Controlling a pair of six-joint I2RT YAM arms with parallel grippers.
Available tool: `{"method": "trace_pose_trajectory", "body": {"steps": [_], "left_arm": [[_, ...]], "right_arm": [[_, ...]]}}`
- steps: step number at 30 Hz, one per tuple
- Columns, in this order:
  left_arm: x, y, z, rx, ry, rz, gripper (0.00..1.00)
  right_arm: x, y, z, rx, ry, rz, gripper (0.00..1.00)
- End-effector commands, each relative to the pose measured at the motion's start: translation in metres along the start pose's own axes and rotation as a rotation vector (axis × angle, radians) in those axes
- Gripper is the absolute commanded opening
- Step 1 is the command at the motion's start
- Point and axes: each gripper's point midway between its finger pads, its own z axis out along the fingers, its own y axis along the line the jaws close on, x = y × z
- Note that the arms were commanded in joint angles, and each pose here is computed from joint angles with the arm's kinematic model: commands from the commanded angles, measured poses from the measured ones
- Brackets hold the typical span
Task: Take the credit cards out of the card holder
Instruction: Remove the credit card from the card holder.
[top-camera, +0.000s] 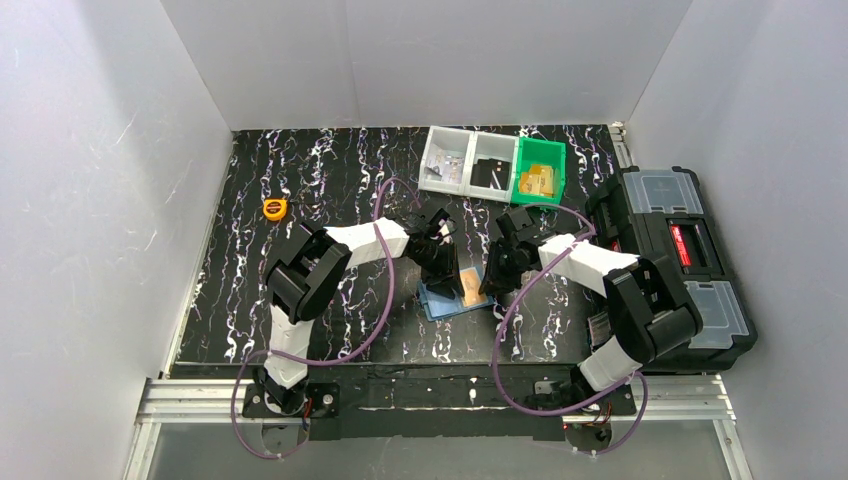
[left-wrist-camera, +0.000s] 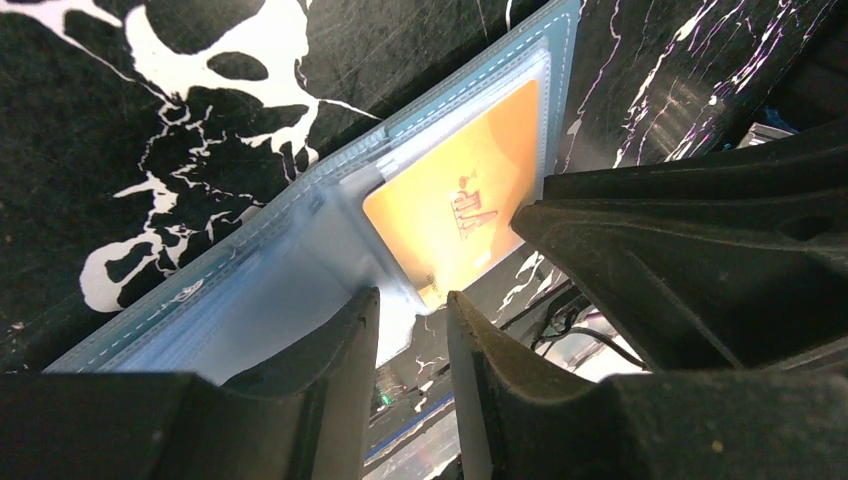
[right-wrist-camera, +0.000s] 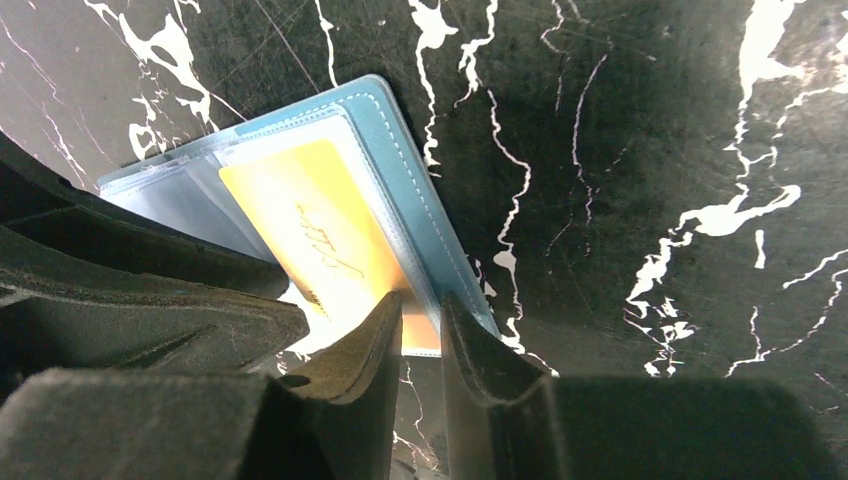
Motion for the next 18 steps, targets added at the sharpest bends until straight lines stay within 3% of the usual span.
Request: {"method": "trace_pose_trajectory", "body": {"steps": [1, 18], "left_arm": [[0.003, 0.017, 0.002, -0.044, -0.001, -0.009, 0.31], [0.002, 0.014, 0.006, 0.023, -0.004, -0.021, 0.22]], "right_arm": [[0.009, 0.007, 0.006, -0.018, 0.020, -0.008, 0.27], [0.028, 0.014, 0.017, -0.042, 0.077, 0.007, 0.18]]}}
